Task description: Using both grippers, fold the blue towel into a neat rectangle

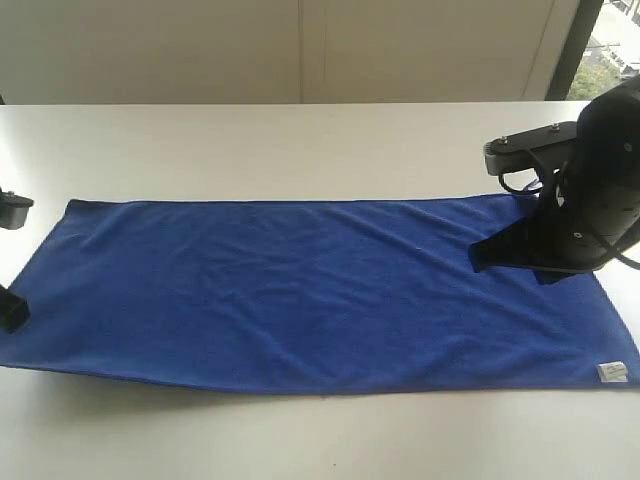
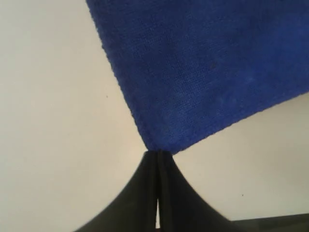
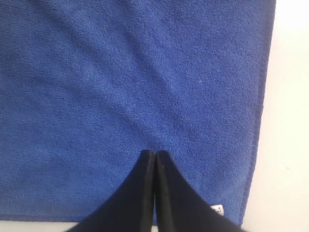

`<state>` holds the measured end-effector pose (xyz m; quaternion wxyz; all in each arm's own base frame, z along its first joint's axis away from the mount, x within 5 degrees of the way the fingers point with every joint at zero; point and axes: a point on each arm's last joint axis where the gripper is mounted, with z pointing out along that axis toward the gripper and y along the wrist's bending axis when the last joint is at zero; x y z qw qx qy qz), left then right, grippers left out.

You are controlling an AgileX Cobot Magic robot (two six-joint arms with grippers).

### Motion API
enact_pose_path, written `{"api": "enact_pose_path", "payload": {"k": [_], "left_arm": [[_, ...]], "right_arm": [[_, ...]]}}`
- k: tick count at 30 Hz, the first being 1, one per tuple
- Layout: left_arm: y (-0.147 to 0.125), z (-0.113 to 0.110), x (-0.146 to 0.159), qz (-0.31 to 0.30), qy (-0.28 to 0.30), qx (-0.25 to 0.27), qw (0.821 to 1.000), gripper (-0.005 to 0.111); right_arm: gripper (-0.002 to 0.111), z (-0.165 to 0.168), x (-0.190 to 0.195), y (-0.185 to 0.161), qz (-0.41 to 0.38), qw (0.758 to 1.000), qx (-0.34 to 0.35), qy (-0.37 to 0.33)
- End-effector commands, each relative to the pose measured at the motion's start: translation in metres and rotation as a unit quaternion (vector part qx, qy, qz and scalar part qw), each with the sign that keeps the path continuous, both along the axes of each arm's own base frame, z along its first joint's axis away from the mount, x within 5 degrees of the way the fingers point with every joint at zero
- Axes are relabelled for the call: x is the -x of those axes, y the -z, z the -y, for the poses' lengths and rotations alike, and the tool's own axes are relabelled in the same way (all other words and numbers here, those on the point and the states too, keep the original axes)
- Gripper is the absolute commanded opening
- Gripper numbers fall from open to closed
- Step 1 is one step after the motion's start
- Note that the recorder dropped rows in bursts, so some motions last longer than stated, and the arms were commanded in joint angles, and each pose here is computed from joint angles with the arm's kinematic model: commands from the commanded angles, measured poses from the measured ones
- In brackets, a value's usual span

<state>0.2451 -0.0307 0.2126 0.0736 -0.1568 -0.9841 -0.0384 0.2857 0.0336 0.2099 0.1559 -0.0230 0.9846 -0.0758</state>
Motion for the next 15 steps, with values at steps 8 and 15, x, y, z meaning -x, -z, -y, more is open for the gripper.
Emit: {"api": "enact_pose_path", "payload": {"k": [8,15], "left_arm": [[0.0147,-0.002,0.0097,-0.004,0.002,-0.001,1.0,0.006],[0.0155,-0.0017,0.008,0.004,0.003,0.0,1.0,0.051]], "right_arm": [[0.0,-0.0005,-0.0007,-0.0004,0.002,1.0,-0.002,-0.001],[0.0,-0.0006,-0.0007,-0.0004,0.002,1.0,-0.003,0.0]]}}
